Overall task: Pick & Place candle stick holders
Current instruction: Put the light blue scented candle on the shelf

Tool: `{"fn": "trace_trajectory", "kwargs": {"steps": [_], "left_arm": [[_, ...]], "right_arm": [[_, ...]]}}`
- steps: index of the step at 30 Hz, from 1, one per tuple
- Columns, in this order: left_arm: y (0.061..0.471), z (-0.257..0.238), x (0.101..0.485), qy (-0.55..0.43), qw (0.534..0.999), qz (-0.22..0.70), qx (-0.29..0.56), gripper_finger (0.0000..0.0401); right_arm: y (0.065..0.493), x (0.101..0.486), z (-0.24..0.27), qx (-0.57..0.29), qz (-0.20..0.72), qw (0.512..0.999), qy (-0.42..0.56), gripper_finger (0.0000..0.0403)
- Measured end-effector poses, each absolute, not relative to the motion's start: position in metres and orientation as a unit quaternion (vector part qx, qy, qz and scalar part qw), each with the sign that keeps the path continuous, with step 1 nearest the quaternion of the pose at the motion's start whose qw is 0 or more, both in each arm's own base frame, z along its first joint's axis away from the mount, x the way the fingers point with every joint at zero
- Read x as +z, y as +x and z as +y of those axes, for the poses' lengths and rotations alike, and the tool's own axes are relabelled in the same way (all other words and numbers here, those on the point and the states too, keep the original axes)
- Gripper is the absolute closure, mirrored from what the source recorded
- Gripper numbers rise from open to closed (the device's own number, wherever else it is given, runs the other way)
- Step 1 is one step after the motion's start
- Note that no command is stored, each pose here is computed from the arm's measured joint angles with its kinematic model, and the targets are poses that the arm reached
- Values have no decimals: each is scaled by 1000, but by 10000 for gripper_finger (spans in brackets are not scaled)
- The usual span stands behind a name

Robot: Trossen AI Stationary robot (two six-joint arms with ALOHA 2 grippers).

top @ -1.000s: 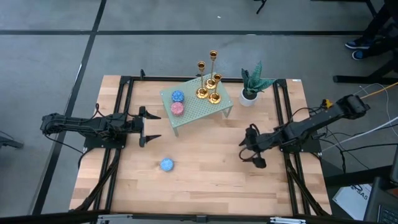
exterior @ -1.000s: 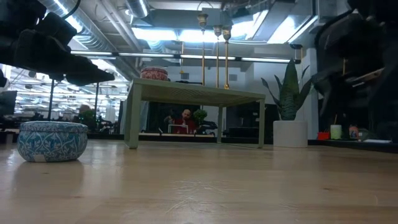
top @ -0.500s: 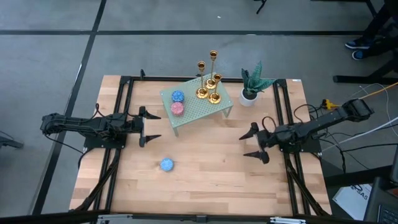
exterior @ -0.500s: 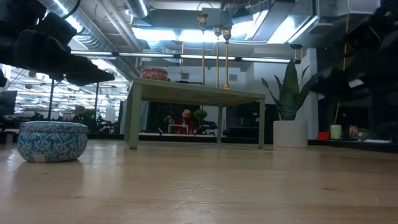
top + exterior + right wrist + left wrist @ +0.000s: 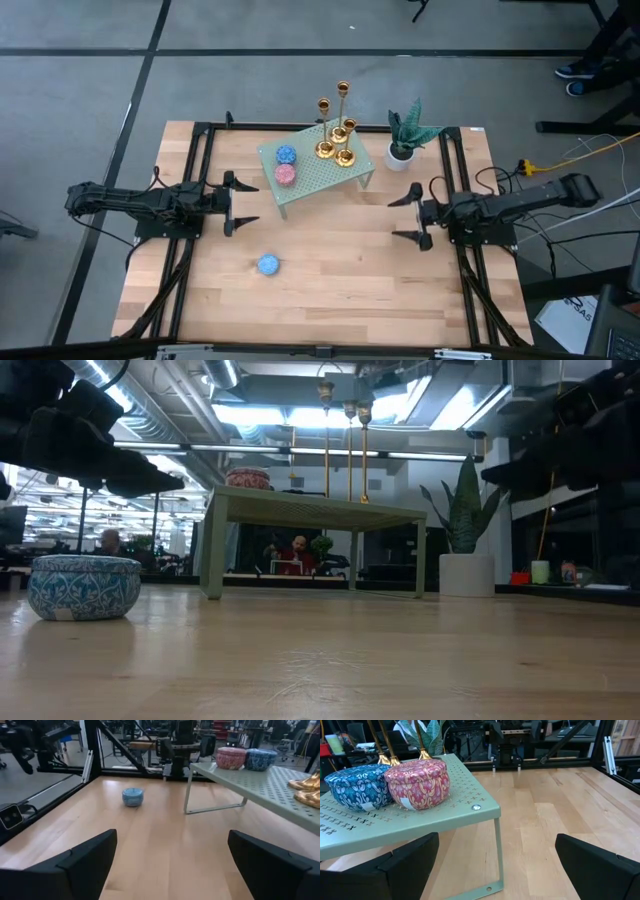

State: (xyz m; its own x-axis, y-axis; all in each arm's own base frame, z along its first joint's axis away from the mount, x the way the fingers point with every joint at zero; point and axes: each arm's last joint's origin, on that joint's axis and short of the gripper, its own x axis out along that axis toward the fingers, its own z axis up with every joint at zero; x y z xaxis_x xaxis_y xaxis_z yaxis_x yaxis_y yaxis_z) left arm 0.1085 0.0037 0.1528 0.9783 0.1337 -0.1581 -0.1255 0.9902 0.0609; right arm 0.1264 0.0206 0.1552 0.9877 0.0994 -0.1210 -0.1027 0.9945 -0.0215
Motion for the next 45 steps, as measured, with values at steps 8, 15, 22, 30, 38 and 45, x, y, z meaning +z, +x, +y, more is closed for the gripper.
{"fn": "trace_trajectory", "kwargs": {"steps": [8,15,22,30,38,45], "left_arm": [[108,4,153,25,994,81,65,1],[108,4,153,25,994,81,65,1],[108,4,153,25,994,81,65,1],[108,4,153,25,994,81,65,1],[108,4,153,25,994,81,65,1],[108,4,153,25,994,81,65,1]], "right_arm": [[120,156,9,60,61,996,-27,18],[115,155,-1,62,67,995,-36,18],[111,149,-10,35,96,994,-40,18],[110,150,-17,-2,94,995,-21,18],[109,149,-20,-35,95,995,22,18],[109,147,-23,-92,105,990,23,18]]}}
